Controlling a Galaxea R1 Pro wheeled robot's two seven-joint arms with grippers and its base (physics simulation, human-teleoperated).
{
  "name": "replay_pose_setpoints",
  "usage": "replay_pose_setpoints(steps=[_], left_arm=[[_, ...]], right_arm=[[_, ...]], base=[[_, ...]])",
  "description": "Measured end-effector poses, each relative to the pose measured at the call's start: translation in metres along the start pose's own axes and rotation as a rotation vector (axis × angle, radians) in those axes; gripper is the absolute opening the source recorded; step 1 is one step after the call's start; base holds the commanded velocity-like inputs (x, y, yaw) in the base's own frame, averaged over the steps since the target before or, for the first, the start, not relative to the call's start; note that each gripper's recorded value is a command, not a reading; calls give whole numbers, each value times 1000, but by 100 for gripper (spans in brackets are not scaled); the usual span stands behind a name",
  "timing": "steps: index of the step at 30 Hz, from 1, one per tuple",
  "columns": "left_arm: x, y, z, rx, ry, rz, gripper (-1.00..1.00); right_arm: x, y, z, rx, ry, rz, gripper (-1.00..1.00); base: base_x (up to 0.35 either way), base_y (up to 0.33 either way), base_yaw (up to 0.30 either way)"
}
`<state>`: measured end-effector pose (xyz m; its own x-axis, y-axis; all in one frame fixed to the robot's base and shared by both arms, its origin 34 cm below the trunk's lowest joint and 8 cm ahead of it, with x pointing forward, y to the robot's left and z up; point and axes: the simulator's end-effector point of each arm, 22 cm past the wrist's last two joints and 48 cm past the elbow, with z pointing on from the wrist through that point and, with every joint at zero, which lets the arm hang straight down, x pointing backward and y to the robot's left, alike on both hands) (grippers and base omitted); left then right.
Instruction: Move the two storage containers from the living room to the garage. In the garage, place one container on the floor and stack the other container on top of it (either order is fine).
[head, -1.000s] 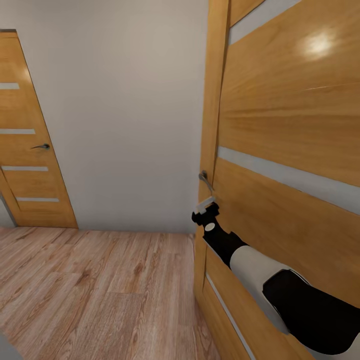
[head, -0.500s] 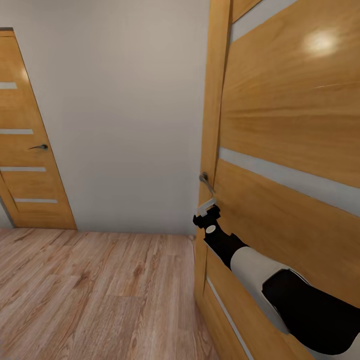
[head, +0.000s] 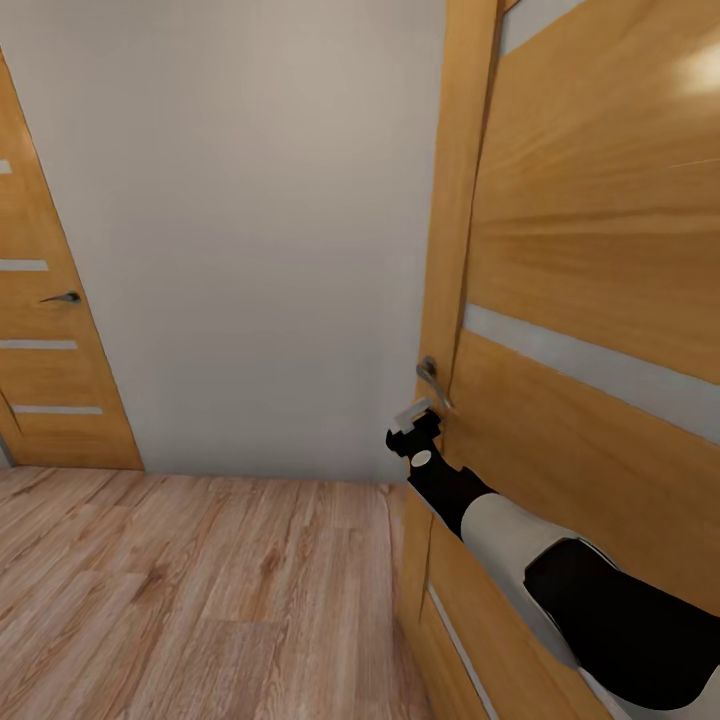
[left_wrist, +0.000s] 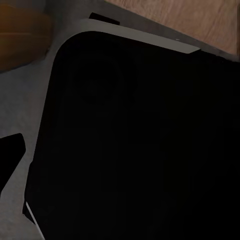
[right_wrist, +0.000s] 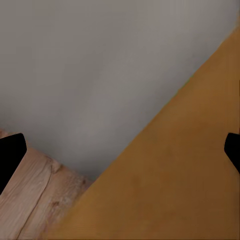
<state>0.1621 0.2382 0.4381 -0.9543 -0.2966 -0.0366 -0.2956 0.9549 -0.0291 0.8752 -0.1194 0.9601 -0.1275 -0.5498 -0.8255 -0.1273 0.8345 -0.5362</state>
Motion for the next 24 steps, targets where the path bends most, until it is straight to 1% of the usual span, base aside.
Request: replay_pose_setpoints(steps=[4,13,16,17,18,20,21,24], left_arm=[[0,0,0,0,0,0,100],[0,0,0,0,0,0,100],[0,0,0,0,0,0,100],[0,0,0,0,0,0,100],[0,0,0,0,0,0,100],[0,0,0,0,0,0,100],[0,0,0,0,0,0,100],[0,0,0,0,0,0,100]], right_arm=[[1,0,0,-1,2,3,100],[2,0,0,1,4,-4,100],[4,-1,1,2,11,14,100],[7,-5,1,9,19,36,100],[13,-13,2,19,27,41,100],[29,-35,5,50,47,37,100],[36,-44,5,64,59,49,100],[44,-55,6,75,67,37,100]], base=[[83,0,0],[13,0,0],[0,0,0],[0,0,0],[0,0,0],[0,0,0],[0,0,0],[0,0,0]])
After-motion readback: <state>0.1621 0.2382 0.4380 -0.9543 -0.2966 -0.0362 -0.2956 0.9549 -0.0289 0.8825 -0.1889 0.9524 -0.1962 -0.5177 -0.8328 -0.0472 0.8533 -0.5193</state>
